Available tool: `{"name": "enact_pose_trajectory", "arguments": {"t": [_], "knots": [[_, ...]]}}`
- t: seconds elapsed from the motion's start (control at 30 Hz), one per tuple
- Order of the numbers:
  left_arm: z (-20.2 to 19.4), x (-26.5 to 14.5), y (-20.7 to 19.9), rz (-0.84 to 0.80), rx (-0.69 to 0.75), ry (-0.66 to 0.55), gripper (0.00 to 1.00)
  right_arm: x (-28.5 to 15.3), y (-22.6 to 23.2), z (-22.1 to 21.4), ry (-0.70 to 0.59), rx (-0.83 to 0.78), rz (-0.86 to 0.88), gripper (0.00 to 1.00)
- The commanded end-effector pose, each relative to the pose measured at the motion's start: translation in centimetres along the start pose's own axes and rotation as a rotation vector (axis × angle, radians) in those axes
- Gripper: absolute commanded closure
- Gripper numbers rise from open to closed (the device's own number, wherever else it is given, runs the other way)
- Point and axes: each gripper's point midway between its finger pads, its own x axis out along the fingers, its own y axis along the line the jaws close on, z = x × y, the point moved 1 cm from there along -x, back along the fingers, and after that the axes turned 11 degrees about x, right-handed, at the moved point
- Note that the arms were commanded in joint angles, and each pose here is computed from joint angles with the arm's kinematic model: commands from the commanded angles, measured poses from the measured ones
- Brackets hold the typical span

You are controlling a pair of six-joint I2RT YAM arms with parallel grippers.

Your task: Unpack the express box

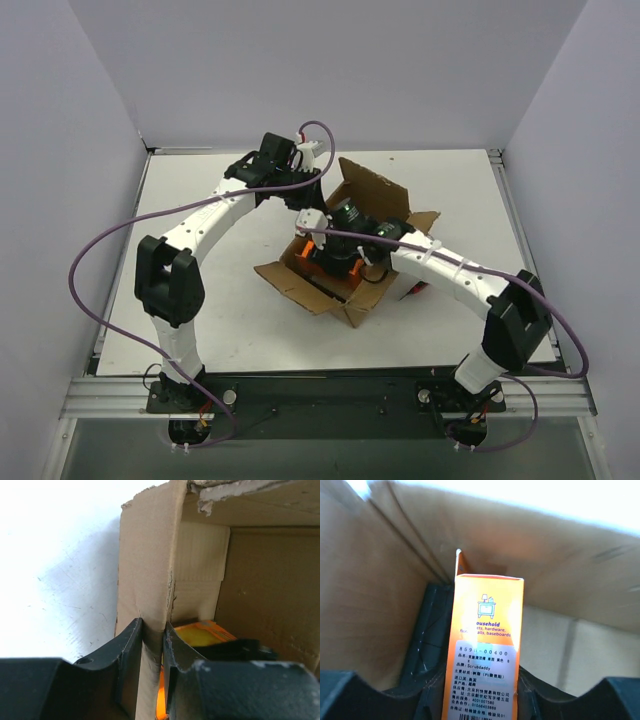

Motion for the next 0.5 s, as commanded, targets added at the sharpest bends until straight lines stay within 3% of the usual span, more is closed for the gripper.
{"name": "enact_pose_trajectory", "arguments": {"t": [0.0, 0.2, 0.47], "knots": [[2.1, -1.5, -1.2, -0.02, 0.063, -0.065, 1.0, -8.2, -3.3, 9.8, -0.302, 0.014, -0.082, 0.72], [2.5, -2.4, -0.4, 0.032, 0.161, -0.053, 1.0, -19.4, -6.4, 15.5, -0.571, 0.114, -0.151, 0.74], [1.9, -3.2, 0.1, 0.056, 0.25, -0.027, 1.0, -29.4, -16.8, 13.4, -0.748, 0.265, -0.494, 0.78]]}}
